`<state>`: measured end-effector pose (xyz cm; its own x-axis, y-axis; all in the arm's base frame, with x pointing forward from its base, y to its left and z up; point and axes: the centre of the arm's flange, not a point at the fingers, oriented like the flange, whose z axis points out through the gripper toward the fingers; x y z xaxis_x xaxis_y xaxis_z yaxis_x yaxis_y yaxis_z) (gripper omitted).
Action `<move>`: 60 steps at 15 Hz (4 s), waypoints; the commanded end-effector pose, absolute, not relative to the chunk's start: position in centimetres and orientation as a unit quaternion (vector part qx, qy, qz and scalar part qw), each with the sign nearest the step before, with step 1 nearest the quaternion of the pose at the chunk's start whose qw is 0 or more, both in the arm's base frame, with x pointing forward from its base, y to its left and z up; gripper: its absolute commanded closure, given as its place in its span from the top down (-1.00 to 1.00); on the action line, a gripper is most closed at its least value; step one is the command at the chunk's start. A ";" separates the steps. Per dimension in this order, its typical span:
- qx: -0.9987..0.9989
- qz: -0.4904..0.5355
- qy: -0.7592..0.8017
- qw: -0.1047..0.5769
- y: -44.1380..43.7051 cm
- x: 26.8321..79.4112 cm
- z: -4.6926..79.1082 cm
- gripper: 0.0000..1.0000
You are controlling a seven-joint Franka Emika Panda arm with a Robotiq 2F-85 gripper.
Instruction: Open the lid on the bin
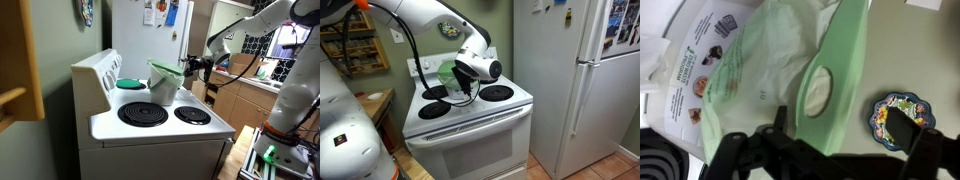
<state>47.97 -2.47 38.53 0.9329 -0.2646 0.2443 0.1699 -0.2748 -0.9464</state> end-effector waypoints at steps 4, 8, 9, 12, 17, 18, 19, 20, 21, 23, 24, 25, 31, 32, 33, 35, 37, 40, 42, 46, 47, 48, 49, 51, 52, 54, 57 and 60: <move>-0.764 -0.179 0.032 0.619 -2.4 47.7 39.1 1.00; -0.764 -0.180 0.038 0.618 -2.5 46.8 40.0 1.00; -0.765 -0.181 0.038 0.617 -2.5 46.6 40.2 1.00; -0.765 -0.183 0.039 0.616 -2.5 46.1 41.1 1.00; -0.765 -0.191 0.035 0.614 -2.8 45.8 42.7 1.00; -0.765 -0.193 0.034 0.614 -2.8 45.8 43.0 1.00; -0.766 -0.195 0.033 0.612 -2.8 45.9 43.3 1.00; -0.766 -0.196 0.033 0.612 -2.8 45.9 43.7 1.00; -0.766 -0.197 0.036 0.611 -2.9 45.9 44.1 1.00; -0.768 -0.200 0.039 0.608 -2.9 46.2 44.9 1.00; -0.769 -0.204 0.037 0.605 -3.0 46.5 45.5 1.00; -0.770 -0.209 0.033 0.602 -3.1 46.7 46.2 1.00; -0.782 -0.253 0.001 0.570 -3.2 49.8 51.0 1.00; -0.782 -0.257 -0.008 0.568 -2.8 50.2 51.8 1.00; -0.782 -0.264 -0.015 0.564 -2.6 50.5 52.4 1.00; -0.782 -0.277 -0.028 0.558 -2.1 51.3 53.6 1.00; -0.782 -0.280 -0.038 0.556 -1.7 52.2 54.5 1.00; -0.789 -0.282 -0.043 0.545 -1.4 53.7 55.1 1.00; -0.794 -0.285 -0.049 0.535 -1.3 54.4 55.6 1.00; -0.794 -0.261 -0.070 0.545 0.3 56.3 55.8 1.00; -0.787 -0.251 -0.075 0.558 1.1 56.6 55.9 1.00; -0.784 -0.239 -0.078 0.568 1.8 56.6 56.0 1.00; -0.782 -0.228 -0.083 0.574 2.6 56.6 56.2 1.00; -0.777 -0.215 -0.093 0.584 3.7 56.6 56.7 1.00; -0.774 -0.214 -0.099 0.588 4.1 56.6 57.0 1.00; -0.764 -0.221 -0.120 0.595 5.0 56.6 57.9 1.00; -0.755 -0.244 -0.147 0.590 6.0 57.3 59.0 1.00; -0.743 -0.273 -0.161 0.590 6.6 58.7 59.5 1.00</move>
